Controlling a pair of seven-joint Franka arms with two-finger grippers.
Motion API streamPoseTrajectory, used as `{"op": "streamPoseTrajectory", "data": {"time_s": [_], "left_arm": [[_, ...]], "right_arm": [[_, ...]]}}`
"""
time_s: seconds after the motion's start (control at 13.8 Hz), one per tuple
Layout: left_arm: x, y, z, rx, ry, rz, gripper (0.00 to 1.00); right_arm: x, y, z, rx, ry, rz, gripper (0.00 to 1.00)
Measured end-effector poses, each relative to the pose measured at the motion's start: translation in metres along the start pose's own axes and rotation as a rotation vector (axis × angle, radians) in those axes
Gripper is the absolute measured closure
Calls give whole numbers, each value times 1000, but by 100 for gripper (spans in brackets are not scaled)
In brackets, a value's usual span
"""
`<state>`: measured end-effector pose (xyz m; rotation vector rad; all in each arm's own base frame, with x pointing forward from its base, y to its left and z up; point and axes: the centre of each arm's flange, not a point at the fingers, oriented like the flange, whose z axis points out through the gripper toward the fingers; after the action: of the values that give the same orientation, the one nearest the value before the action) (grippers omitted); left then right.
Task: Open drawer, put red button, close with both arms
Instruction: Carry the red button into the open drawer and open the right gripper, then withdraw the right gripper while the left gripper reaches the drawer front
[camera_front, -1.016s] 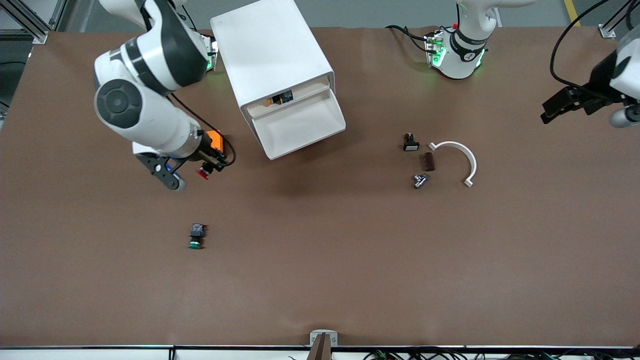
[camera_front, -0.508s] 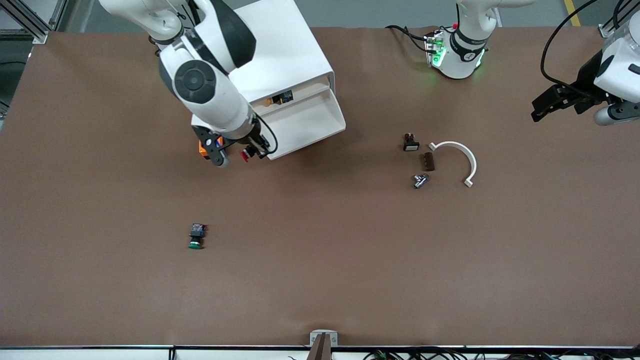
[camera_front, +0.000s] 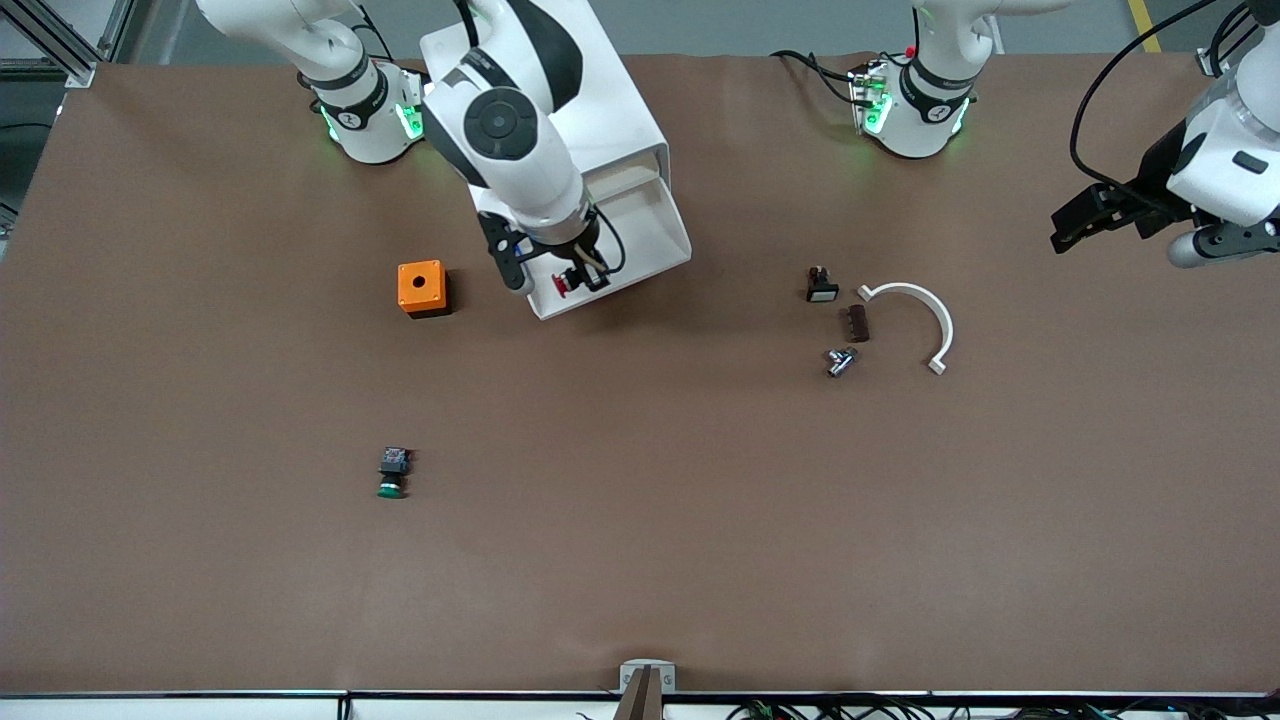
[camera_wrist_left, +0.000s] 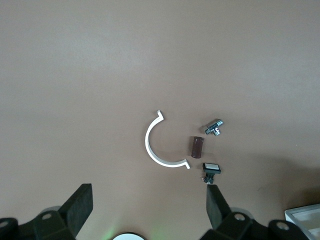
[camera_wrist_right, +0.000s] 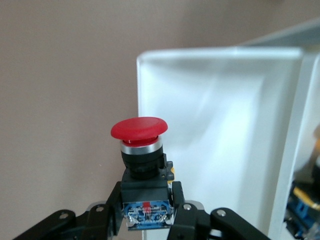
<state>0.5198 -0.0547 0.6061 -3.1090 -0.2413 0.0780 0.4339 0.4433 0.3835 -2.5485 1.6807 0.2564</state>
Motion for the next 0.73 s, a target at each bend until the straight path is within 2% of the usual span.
{"op": "streamPoseTrajectory", "data": {"time_s": [0.44,0.58,0.73], "left_arm": [[43,40,49,10,-67,28,0],[56,66,75,5,-110,32,0],[61,94,104,-44,-176,44,0]], "right_arm": [[-13,8,37,11,-14,39,58],[-12,8,37,11,-14,49,43],[-8,3,32,23,-16,60,23]]}}
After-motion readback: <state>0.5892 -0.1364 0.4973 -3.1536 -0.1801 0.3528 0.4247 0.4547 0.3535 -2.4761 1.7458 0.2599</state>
